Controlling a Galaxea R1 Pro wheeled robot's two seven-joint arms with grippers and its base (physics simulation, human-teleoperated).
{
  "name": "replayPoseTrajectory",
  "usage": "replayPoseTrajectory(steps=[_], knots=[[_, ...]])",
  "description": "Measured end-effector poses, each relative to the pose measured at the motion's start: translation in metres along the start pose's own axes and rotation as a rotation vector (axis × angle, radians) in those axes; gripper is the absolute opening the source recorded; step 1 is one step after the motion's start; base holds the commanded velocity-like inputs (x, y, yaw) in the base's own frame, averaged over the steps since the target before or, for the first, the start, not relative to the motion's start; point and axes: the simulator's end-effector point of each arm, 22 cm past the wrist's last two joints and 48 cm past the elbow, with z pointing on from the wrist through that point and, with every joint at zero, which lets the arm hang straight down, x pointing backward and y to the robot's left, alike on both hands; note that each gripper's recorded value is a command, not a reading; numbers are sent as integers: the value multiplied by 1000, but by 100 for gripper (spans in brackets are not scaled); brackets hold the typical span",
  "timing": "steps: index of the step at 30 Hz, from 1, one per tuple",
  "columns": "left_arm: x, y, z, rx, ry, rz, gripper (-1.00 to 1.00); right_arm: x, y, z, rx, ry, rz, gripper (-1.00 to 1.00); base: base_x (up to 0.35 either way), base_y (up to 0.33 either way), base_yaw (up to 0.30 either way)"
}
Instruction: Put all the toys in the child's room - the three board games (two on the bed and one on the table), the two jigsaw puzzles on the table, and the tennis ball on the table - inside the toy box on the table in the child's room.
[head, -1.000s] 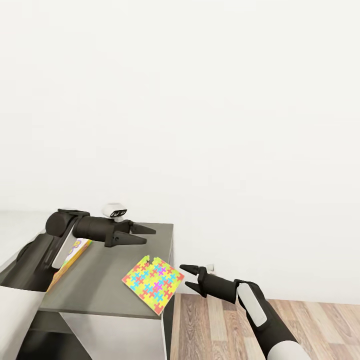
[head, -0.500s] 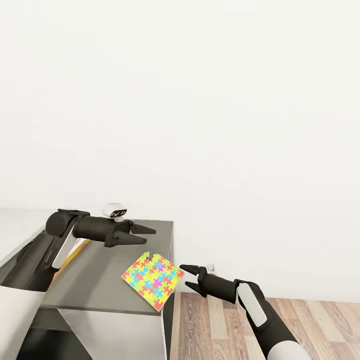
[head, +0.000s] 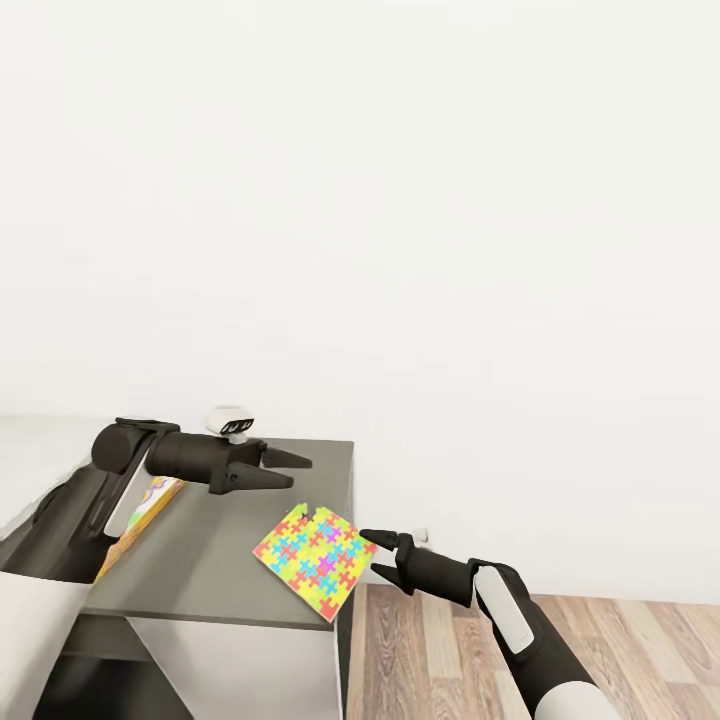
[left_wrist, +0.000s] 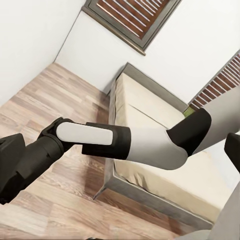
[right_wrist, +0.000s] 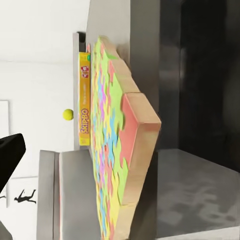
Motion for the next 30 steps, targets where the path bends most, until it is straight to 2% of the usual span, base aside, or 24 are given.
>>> replayPoseTrajectory(steps=[11,23,24,30], knots=[[0,0,0,0,0,0,100,0,0,0,-1,0,0,100,0,103,0],[0,0,-1,1,-1,0,100,0,0,0,-2,-2,-1,100,0,12,0],[-2,-1,-1,1,-2,0,100,-1,2,0,-3,-2,0,-100,0,0,0],[-12,-7,-2,1,-2,0,100,-3,16,-2,-15,-4,8,-100,0,0,0]])
